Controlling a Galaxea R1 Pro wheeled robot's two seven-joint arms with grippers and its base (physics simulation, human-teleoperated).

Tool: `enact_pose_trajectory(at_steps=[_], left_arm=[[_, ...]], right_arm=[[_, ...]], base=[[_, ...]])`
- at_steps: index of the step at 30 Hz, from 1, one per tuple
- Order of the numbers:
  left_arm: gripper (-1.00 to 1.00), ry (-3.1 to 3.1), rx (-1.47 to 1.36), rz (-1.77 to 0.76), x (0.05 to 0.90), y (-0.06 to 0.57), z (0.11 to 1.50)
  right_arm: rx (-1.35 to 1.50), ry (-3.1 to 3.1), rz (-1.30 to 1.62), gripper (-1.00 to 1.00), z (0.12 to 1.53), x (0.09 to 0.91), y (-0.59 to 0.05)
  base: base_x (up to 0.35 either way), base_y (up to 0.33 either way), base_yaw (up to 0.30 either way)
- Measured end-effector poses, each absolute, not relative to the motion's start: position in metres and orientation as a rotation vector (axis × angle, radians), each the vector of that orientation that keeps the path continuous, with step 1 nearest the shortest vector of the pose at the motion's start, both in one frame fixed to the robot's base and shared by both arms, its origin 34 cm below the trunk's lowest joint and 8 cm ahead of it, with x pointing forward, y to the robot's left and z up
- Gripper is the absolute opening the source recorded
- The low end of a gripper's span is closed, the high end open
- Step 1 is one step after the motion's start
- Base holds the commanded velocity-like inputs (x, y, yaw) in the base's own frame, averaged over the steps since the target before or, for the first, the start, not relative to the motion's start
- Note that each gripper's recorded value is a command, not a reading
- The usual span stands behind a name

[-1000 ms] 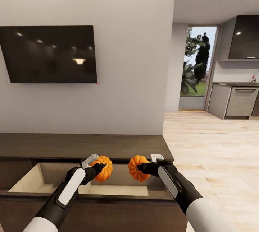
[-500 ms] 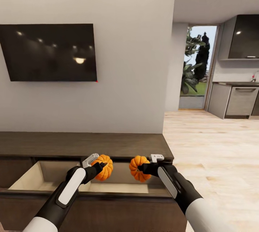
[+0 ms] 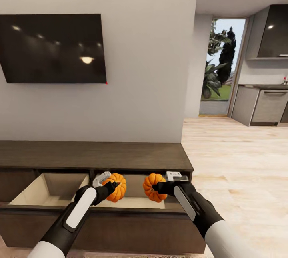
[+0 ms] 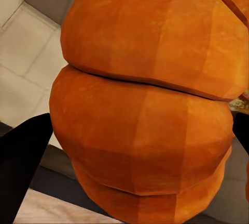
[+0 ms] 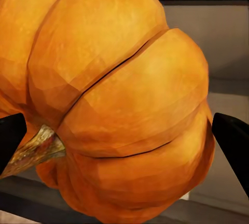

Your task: Place each of the two pumpkins and all three candles from the living room inside a cabinet in the living room (use any cabinet), then make sure every cabinet is closed, and position the cauldron so it is next to a table in the living room.

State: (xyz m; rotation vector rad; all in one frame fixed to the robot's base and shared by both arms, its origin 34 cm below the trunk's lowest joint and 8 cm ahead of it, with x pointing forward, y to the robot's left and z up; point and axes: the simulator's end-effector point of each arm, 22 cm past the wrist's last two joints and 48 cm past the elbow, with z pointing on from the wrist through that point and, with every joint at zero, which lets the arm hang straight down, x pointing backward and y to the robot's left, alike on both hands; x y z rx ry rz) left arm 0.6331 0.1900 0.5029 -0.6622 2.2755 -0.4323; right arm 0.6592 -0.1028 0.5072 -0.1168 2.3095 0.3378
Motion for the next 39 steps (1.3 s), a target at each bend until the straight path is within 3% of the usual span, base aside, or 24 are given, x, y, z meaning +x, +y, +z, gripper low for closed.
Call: enact_pose_trajectory(at_steps=[18,39], left_arm=[[-1.0,2.214,-0.737,-0.447,0.643,0.191,0.498],[-1.0,2.218,-0.715,-0.444,0.642,0.185,0.5]], right_arm=[[-0.117,2.34,0.341,-1.0,0.492,0.658,-0.103],[-0.117,2.339,0.342,-1.0,0.493,0.658,-0.102]], base=[[0.001,0.0,0.0],[0.087,0.0,0.0]])
